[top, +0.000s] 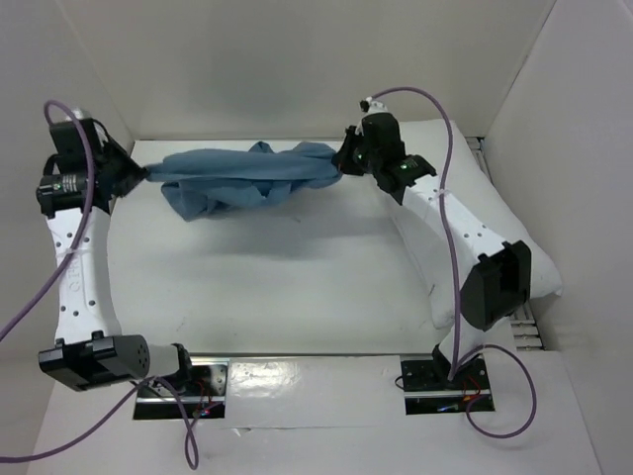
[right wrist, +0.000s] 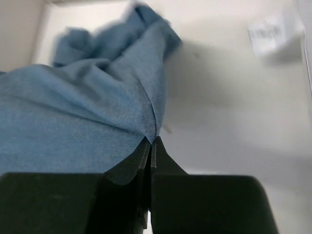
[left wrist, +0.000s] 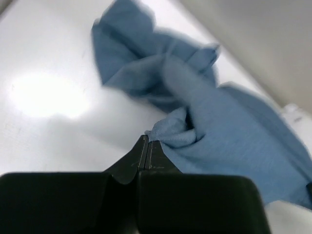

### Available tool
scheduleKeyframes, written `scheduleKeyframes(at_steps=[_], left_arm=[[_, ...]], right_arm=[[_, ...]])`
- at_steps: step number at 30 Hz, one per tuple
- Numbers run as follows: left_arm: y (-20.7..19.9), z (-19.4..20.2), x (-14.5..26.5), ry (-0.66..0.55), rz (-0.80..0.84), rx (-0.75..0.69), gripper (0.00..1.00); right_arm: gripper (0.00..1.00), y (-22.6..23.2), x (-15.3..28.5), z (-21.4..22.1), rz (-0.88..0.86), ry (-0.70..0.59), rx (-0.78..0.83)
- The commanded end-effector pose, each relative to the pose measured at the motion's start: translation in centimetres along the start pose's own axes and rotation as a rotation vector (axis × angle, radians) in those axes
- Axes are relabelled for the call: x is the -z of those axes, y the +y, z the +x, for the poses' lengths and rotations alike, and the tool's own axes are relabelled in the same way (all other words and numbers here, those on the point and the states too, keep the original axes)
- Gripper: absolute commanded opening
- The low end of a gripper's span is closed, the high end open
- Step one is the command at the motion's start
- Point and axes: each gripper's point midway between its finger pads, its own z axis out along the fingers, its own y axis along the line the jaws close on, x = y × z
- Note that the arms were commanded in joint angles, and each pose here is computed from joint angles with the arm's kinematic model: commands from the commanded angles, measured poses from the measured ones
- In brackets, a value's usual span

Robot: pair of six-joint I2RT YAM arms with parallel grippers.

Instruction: Put the pillow into the pillowcase

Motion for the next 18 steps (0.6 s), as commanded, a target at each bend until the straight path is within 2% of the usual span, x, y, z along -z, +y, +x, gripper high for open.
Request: scheduleKeyframes(at_steps=[1,2,3,4,6,7,8,10,12,13,14,16,18], left_arm=[[4.8,6.5,-1.9,0.177,-0.109,-0.066,0.00],[5.3,8.0,-2.4,0.212,-0.096,-0.080,0.11],[5.8,11.0,-3.3,0.297,-0.077,-0.110,0.37],[5.8,12.6,-4.2,0.365,-0.060,-0.132,0.58],[5.0,14.7,-4.6,0.463,-0.058,-0.210,0.71],[4.9,15.1,-4.9,0.476,-0.078,-0.235,0.71],[4.8,15.7,-5.2,0.485,-0.088,-0.273,0.71],[3.3,16.4,-4.9,0.469,-0.088,-0.354,0.59],[1.9,16.9,-5.1,0.448,-0.047,-0.420,0.50],[0.6,18.0,-5.0,0.453,-0.002,-0.468,0.37],[0.0,19.1,-5.1,0.485,0.018,-0.499,0.30],[-1.5,22.1,-5.7,0.556,0.054,-0.595,0.22],[-2.0,24.1,-6.3,0.602,0.057,-0.651,0.25]], right_arm=[[0.00,-6.3,-3.0,8.2,0.151,0.214,0.003],[0.00,-7.2,-3.7,9.1,0.159,0.243,0.009],[0.00,-7.8,-5.6,10.3,0.164,0.278,0.021],[0.03,-8.7,-6.2,11.2,0.182,0.332,0.039],[0.28,-9.2,-8.3,11.1,0.213,0.361,0.052],[0.51,-9.3,-8.3,10.9,0.223,0.365,0.063],[0.57,-9.3,-8.3,10.9,0.223,0.365,0.063],[0.64,-8.3,-7.2,9.2,0.198,0.306,0.053],[0.64,-7.4,-6.6,7.8,0.171,0.236,0.017],[0.64,-7.3,-5.3,7.7,0.164,0.222,0.017],[0.64,-7.1,-4.8,7.5,0.159,0.207,0.002],[0.62,-6.7,-3.7,7.7,0.159,0.197,0.001],[0.60,-6.5,-2.0,8.7,0.153,0.210,-0.004]])
